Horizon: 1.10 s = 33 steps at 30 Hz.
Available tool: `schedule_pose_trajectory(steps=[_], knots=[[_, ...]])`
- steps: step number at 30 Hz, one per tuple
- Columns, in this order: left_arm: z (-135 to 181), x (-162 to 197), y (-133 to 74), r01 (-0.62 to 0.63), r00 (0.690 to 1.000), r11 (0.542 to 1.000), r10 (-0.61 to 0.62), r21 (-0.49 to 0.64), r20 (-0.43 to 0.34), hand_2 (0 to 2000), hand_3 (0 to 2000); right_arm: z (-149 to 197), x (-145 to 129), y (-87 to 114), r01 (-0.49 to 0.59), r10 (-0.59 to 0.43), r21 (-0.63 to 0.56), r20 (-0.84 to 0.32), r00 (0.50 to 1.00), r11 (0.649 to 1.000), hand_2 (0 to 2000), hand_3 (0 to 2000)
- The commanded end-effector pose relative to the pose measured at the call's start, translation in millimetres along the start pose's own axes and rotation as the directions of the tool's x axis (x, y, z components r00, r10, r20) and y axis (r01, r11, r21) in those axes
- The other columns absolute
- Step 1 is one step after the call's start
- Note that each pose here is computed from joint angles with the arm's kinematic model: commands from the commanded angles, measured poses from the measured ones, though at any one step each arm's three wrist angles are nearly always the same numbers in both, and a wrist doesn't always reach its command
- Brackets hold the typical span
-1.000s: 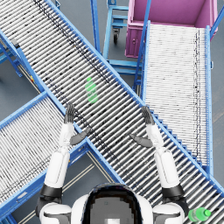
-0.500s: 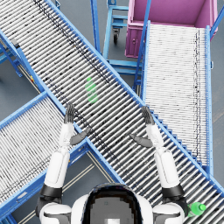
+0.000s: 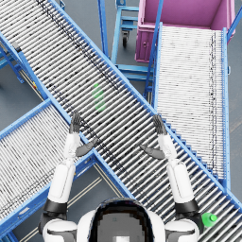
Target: Pick up the oil and place it on the left assembly line, put the cola on the right, and keep Sprite still
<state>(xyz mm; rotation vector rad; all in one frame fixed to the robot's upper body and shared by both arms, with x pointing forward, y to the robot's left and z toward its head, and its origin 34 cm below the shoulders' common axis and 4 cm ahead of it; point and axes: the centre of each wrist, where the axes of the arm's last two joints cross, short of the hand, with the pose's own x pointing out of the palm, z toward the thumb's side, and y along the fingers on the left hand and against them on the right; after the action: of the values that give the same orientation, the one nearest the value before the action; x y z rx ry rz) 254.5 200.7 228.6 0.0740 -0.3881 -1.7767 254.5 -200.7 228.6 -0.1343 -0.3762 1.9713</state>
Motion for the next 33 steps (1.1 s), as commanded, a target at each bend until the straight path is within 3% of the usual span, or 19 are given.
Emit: schedule_pose_trajectory(steps=[1,33], knots=[[0.0,0.0,0.0,0.0,1.0,1.0,0.0,0.0,0.0,0,0,0.0,0.0,0.0,0.0,0.0,0.0,0.0,1.0,1.0,0,0],[0.0,0.0,0.0,0.0,1.0,1.0,0.0,0.0,0.0,0,0,0.0,0.0,0.0,0.0,0.0,0.0,0.0,1.0,1.0,0,0]])
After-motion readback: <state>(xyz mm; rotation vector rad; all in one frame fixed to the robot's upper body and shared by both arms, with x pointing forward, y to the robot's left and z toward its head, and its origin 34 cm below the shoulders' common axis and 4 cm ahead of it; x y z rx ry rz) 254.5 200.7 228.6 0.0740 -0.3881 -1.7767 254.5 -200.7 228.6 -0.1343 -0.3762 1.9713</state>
